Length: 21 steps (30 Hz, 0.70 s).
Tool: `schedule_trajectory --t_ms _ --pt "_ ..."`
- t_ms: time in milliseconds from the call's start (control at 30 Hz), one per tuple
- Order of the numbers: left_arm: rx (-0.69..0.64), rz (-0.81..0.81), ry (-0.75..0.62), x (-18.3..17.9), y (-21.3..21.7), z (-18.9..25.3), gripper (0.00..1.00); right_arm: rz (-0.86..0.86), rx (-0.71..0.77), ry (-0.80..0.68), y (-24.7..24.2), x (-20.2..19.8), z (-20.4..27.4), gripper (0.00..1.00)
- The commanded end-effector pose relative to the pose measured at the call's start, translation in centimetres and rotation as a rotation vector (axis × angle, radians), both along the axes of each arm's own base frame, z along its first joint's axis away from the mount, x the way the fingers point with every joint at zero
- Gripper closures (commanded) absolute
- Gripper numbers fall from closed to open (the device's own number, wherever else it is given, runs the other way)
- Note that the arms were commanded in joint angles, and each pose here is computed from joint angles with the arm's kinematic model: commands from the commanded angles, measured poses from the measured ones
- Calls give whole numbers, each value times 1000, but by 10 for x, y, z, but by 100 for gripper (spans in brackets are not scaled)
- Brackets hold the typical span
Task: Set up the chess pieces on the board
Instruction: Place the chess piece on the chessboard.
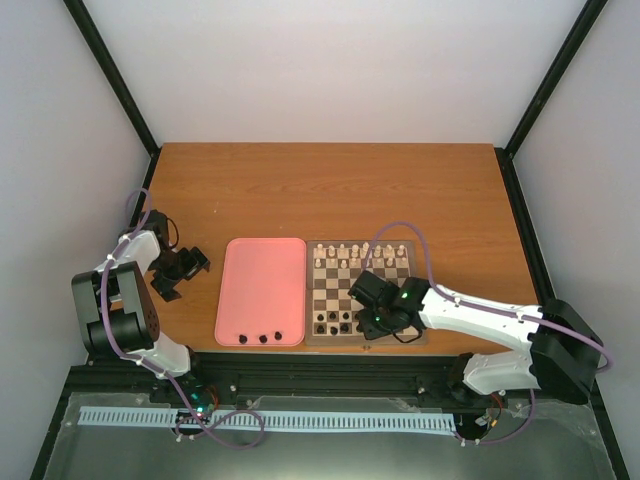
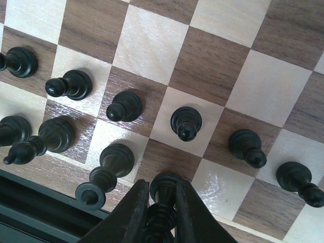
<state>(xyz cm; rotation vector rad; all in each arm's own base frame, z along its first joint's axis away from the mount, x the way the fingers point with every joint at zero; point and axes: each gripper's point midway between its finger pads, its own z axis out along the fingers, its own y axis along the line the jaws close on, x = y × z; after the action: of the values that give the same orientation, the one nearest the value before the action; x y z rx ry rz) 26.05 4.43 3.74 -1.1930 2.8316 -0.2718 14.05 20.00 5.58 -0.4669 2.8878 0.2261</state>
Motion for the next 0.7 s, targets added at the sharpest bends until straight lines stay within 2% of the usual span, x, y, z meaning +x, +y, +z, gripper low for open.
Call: schedule_trajectory --t_ms 0,367,467,667 --pt "9 -15 -30 6 0 4 0 -14 2 -25 2 8 -1 84" --pt "6 -15 -26 6 0 3 0 -22 -13 -30 1 10 -2 83" --pt "5 -15 -28 6 0 3 0 -19 -12 -31 2 11 -2 79" --pt "4 -17 -26 6 0 3 0 -11 -12 -30 4 11 -2 77"
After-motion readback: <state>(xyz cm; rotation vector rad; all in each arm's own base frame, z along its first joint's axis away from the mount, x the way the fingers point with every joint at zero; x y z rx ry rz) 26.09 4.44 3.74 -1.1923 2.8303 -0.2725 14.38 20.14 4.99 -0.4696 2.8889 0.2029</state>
